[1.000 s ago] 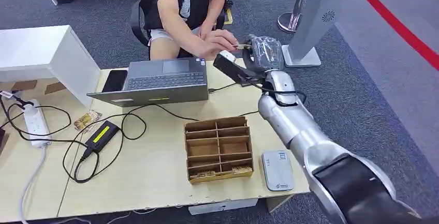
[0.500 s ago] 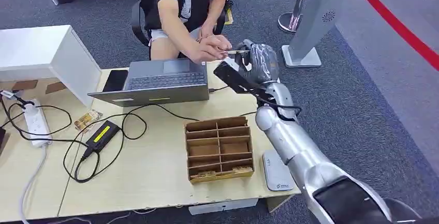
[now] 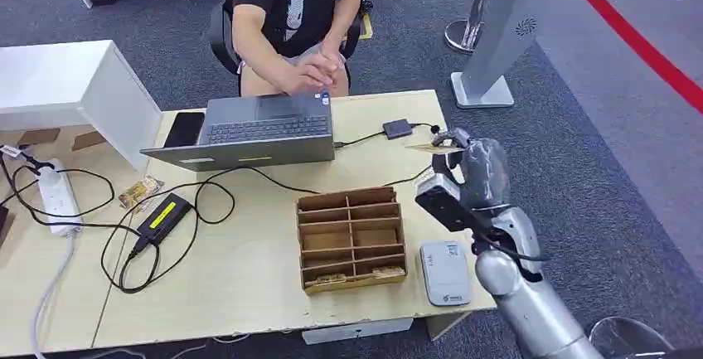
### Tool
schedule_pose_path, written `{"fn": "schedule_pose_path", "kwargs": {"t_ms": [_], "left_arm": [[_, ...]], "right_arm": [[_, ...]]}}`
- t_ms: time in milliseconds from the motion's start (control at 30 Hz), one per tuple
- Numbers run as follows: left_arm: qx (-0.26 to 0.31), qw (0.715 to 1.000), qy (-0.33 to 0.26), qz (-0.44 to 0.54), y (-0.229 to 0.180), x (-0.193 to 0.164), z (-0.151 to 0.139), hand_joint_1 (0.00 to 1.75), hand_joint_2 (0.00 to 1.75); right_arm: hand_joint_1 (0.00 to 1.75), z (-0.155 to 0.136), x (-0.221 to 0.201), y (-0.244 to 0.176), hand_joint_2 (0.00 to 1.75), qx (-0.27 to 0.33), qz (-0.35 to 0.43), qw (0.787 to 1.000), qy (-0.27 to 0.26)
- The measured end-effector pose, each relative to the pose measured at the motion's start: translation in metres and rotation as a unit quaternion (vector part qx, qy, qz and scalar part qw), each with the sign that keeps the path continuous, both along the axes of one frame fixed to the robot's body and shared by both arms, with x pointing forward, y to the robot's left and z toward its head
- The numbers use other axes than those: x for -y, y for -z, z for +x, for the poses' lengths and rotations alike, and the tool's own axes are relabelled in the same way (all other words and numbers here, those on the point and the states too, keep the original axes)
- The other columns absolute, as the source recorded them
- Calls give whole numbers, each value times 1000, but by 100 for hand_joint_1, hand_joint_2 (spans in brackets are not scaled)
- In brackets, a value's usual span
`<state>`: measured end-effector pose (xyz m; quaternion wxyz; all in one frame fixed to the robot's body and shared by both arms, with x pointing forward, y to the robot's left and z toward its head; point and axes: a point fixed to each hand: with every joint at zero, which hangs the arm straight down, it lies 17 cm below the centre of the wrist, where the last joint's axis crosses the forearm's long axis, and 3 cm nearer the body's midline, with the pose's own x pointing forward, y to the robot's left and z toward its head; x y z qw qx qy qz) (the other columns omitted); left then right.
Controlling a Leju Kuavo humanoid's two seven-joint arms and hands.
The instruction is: Pass the card to the sensor for recognition and then transmit it.
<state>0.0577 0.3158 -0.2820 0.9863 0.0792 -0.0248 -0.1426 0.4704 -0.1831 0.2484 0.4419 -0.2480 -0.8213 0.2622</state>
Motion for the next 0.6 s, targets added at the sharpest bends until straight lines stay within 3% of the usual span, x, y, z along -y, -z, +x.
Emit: {"fn": "schedule_pose_path", "kwargs": {"t_ms": [433,600], "left_arm": [[3,1000,-12,-1,0,-1,1,0,175],[0,1000,-26,0,0,-5,-1,0,175]], "right_arm": [[175,-16,21,6,175,-3,-17,1000,5],[175,-22,40,63,175,-87,-134,987,-19]]}}
